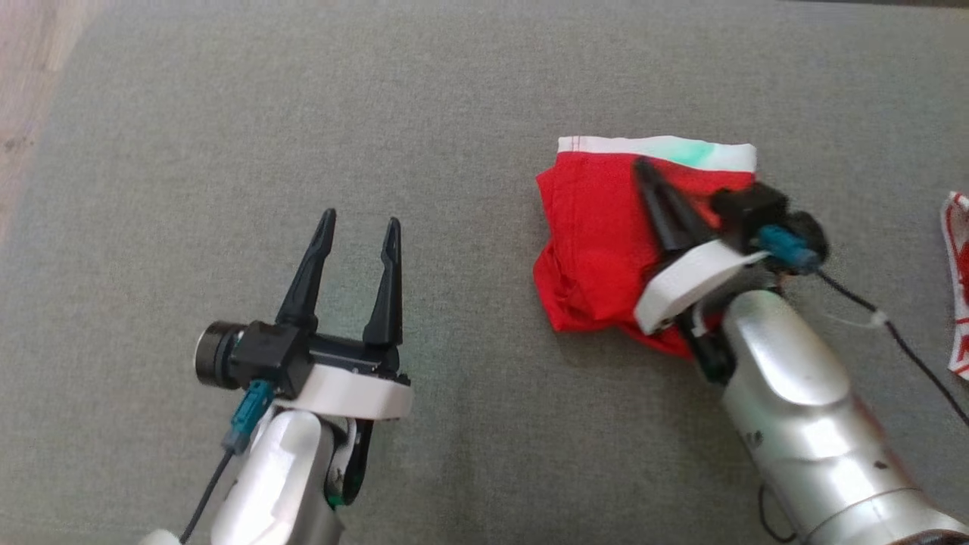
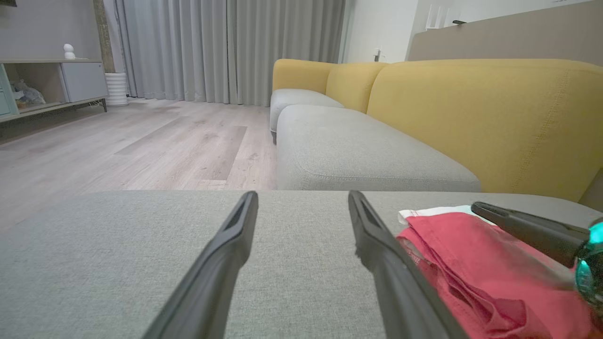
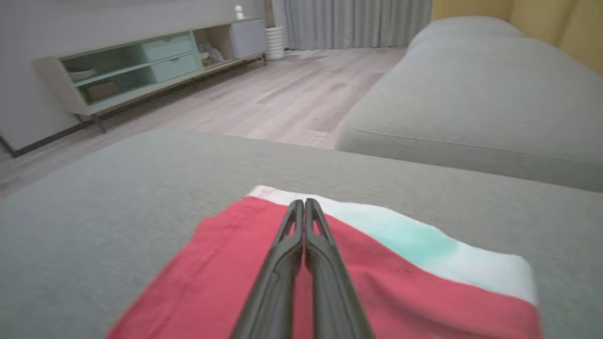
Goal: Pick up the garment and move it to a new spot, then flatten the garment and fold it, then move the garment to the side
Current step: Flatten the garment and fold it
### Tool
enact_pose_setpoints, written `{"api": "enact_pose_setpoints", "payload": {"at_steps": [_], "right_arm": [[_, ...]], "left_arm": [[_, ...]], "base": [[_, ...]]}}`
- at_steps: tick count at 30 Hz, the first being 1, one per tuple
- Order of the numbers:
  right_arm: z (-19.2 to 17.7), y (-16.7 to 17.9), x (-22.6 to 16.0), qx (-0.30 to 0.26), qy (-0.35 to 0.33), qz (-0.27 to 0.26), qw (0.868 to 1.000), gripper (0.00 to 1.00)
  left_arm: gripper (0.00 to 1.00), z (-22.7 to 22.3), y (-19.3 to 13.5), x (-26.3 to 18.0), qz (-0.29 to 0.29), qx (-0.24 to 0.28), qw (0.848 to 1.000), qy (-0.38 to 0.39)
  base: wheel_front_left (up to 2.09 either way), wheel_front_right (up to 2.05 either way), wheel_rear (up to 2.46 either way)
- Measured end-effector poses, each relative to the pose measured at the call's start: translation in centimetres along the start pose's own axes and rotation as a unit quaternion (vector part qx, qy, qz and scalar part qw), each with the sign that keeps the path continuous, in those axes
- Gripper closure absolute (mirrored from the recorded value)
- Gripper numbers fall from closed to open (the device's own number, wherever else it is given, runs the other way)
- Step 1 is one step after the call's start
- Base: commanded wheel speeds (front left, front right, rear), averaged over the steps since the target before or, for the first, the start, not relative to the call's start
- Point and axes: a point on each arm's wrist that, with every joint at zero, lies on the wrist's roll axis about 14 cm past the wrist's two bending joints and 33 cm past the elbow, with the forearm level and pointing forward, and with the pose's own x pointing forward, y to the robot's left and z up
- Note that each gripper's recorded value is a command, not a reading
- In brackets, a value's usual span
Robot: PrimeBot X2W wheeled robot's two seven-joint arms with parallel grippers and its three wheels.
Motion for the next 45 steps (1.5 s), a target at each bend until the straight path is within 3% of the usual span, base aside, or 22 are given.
{"api": "enact_pose_setpoints", "payload": {"at_steps": [3, 5, 11, 15, 22, 28, 31, 36, 40, 41, 42, 43, 45], "right_arm": [[0.7, 2.6, 0.0, -0.006, -0.01, 0.039, 0.999, 1.0], [-0.7, 4.3, -0.2, -0.013, 0.013, 0.066, 0.998, 1.0], [-5.6, 7.0, -1.4, -0.028, 0.105, 0.109, 0.988, 1.0], [-5.9, 7.1, -1.6, -0.024, 0.108, 0.111, 0.988, 1.0], [-2.7, 2.7, -1.9, 0.01, 0.046, 0.036, 0.998, 1.0], [5.8, -3.5, -3.8, 0.005, -0.091, -0.059, 0.994, 1.0], [6.6, -5.4, -5.9, 0.0, -0.112, -0.095, 0.989, 1.0], [3.7, -8.4, -12.1, 0.008, -0.101, -0.177, 0.979, 1.0], [2.7, -9.1, -15.2, 0.013, -0.099, -0.212, 0.972, 1.0], [2.7, -9.1, -15.8, 0.014, -0.1, -0.218, 0.971, 0.68], [2.6, -9.2, -16.3, 0.015, -0.101, -0.223, 0.969, 0.05], [2.4, -9.2, -16.8, 0.016, -0.1, -0.228, 0.968, 0.0], [2.0, -9.0, -17.6, 0.023, -0.099, -0.232, 0.967, 0.0]], "left_arm": [[0.0, 0.0, -0.3, -0.3, -0.003, -0.001, 1.0, 0.0], [0.0, 0.0, -0.3, -0.5, -0.003, -0.004, 1.0, 0.001], [0.0, -0.1, 0.2, -0.9, 0.006, -0.002, 1.0, 0.003], [0.0, -0.1, 0.3, -0.7, 0.009, -0.002, 1.0, 0.004], [0.0, 0.5, -0.7, 0.0, -0.004, -0.006, 1.0, -0.008], [0.0, 1.3, -2.1, 0.3, -0.022, -0.013, 0.999, -0.021], [0.0, 1.4, -2.8, 0.3, -0.031, -0.014, 0.999, -0.023], [0.0, 1.8, -4.1, 0.2, -0.049, -0.014, 0.998, -0.028], [0.0, 1.6, -4.4, -0.1, -0.051, -0.017, 0.998, -0.025], [0.0, 1.4, -4.5, -0.3, -0.052, -0.017, 0.998, -0.022], [0.0, 1.2, -4.6, -0.5, -0.053, -0.018, 0.998, -0.019], [0.0, 0.9, -4.6, -0.8, -0.053, -0.018, 0.998, -0.015], [0.0, 0.3, -4.6, -1.2, -0.051, -0.019, 0.998, -0.006]], "base": [[0.0, 0.0, 0.0], [0.0, 0.0, 0.0], [0.0, 0.0, 0.0], [0.0, 0.0, 0.0], [0.0, 0.0, 0.0], [0.0, 0.0, 0.0], [0.0, 0.0, 0.0], [0.0, 0.0, 0.0], [0.0, 0.0, 0.0], [0.0, 0.0, 0.0], [0.0, 0.0, 0.0], [0.0, 0.0, 0.0], [0.0, 0.0, 0.0]]}}
